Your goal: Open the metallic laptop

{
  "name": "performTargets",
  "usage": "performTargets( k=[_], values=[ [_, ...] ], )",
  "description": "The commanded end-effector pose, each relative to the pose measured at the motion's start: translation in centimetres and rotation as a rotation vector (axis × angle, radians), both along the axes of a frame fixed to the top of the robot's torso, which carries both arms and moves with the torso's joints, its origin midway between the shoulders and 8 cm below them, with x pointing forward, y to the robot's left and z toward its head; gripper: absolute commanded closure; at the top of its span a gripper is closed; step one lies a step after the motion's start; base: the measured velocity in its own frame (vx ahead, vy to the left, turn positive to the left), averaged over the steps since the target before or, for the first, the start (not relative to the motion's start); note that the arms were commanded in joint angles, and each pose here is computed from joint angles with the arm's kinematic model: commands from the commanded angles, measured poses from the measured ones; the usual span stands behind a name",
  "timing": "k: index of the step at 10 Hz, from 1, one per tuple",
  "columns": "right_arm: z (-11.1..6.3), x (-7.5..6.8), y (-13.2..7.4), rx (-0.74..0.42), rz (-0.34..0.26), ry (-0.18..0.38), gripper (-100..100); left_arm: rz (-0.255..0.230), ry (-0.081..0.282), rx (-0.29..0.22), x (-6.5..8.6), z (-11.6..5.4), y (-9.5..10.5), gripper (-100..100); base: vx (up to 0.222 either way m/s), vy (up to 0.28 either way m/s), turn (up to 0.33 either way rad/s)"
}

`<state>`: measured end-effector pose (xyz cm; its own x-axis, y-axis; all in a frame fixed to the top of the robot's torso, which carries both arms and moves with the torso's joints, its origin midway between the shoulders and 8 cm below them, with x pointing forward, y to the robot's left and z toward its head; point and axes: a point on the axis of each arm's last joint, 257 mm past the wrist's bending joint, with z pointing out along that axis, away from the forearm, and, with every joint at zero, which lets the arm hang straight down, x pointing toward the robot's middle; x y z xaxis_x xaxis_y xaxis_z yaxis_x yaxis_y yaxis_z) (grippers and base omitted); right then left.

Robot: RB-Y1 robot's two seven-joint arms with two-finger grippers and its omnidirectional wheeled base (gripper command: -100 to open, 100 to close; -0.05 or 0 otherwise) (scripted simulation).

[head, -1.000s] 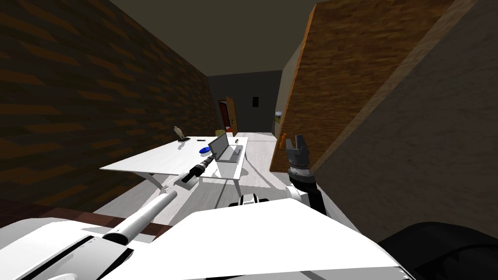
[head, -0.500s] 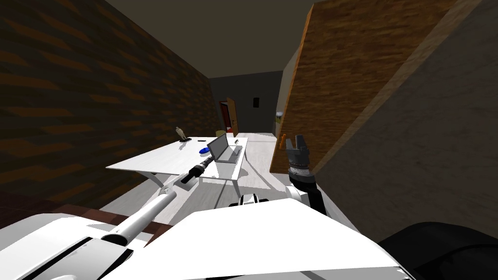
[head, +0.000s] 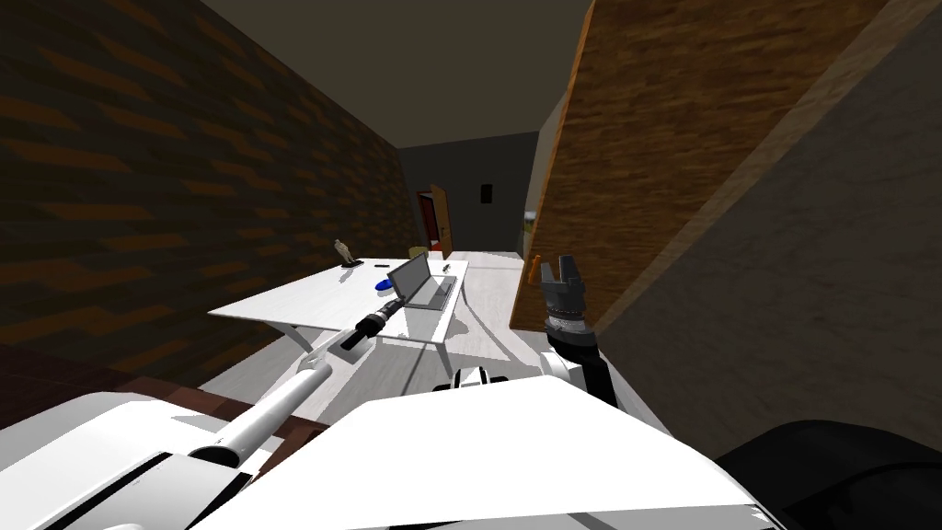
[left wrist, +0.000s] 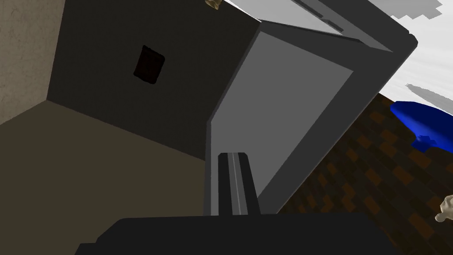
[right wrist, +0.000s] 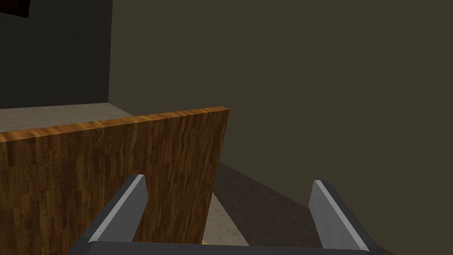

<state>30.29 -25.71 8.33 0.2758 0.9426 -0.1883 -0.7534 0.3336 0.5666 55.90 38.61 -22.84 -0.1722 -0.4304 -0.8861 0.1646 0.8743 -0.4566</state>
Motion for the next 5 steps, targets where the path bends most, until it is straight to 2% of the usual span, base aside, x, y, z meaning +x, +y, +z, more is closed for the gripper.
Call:
performTargets(
  k=[1, 2, 5],
  values=[
    [0.0, 0.0, 0.0, 0.0, 0.0, 0.0, 0, -0.005, -0.006, 0.038, -0.1, -0.1, 0.1, 100, 0.008, -0.038, 0.01],
    [0.0, 0.0, 0.0, 0.0, 0.0, 0.0, 0, -0.024, 0.003, 0.035, -0.4, -0.5, -0.6, -100, -0.108, -0.039, -0.055],
    [0.0, 0.0, 0.0, 0.0, 0.0, 0.0, 0, -0.044, 0.019, 0.015, -0.8, -0.8, -1.4, -100, -0.202, -0.063, -0.052]
  ],
)
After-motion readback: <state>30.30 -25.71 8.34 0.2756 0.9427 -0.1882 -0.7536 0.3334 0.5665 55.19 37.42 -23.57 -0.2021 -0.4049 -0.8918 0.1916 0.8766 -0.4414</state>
